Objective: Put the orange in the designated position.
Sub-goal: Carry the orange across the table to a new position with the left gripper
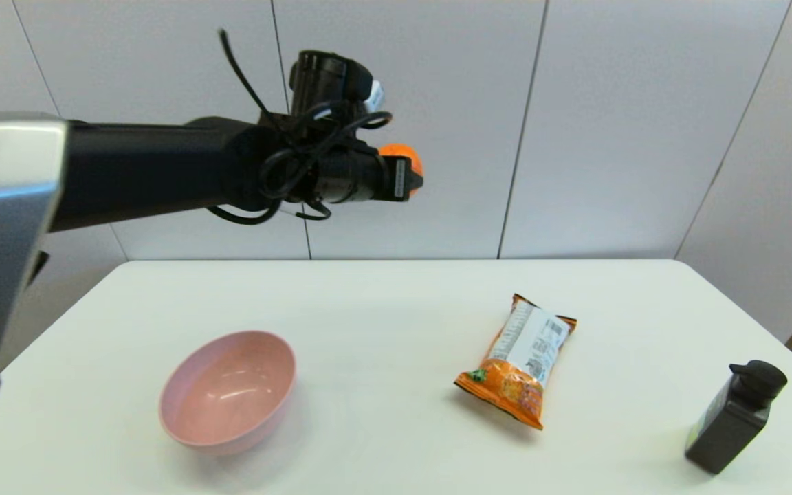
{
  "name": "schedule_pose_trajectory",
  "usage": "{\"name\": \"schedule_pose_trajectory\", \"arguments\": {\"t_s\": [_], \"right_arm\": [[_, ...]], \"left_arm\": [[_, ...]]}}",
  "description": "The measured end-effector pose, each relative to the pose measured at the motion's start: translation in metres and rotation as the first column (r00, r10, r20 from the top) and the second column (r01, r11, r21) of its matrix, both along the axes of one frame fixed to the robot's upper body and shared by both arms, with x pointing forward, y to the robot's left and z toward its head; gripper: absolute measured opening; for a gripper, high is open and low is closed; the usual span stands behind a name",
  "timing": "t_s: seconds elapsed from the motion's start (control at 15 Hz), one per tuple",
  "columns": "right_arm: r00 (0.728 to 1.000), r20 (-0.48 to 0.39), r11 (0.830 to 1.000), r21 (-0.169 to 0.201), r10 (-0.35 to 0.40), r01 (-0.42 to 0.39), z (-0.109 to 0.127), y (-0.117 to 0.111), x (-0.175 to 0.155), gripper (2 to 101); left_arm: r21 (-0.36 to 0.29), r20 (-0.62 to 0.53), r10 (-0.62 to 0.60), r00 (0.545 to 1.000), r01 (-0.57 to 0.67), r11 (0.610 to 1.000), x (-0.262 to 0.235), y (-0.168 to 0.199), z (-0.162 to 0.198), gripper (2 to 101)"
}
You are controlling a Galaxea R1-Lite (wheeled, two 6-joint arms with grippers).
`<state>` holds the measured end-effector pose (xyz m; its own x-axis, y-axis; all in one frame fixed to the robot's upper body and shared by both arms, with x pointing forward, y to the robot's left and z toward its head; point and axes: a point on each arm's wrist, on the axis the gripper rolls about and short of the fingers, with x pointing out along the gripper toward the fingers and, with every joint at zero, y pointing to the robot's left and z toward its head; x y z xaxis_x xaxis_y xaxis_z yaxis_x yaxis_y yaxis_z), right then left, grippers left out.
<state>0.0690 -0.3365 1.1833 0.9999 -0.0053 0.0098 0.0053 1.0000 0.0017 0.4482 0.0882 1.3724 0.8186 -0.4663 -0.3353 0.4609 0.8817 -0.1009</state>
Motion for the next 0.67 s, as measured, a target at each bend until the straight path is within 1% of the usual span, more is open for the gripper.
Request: {"name": "schedule_pose_trajectory", "arguments": {"t_s": [0.07,0.27,0.47,0.67], "right_arm": [[1.0,0.0,1.0,0.0,0.0,0.0,0.0,0.0,0.0,97.1],[1.0,0.0,1.0,0.0,0.001,-0.001,0.0,0.0,0.0,97.1],[1.0,0.0,1.0,0.0,0.001,-0.001,0.0,0.0,0.0,97.1],[1.0,0.0,1.0,0.0,0.001,-0.001,0.0,0.0,0.0,97.1]], "left_arm": [[-0.011,0.017,0.007,1.0,-0.007,1.0,-0.011,0.011,0.015,65.8],[-0.031,0.049,0.05,0.998,-0.048,0.998,-0.037,0.049,0.044,65.5],[-0.035,0.053,0.136,0.989,-0.134,0.99,-0.061,0.097,0.057,65.5],[-0.04,0.062,0.248,0.967,-0.246,0.969,-0.086,0.147,0.064,65.5]]}}
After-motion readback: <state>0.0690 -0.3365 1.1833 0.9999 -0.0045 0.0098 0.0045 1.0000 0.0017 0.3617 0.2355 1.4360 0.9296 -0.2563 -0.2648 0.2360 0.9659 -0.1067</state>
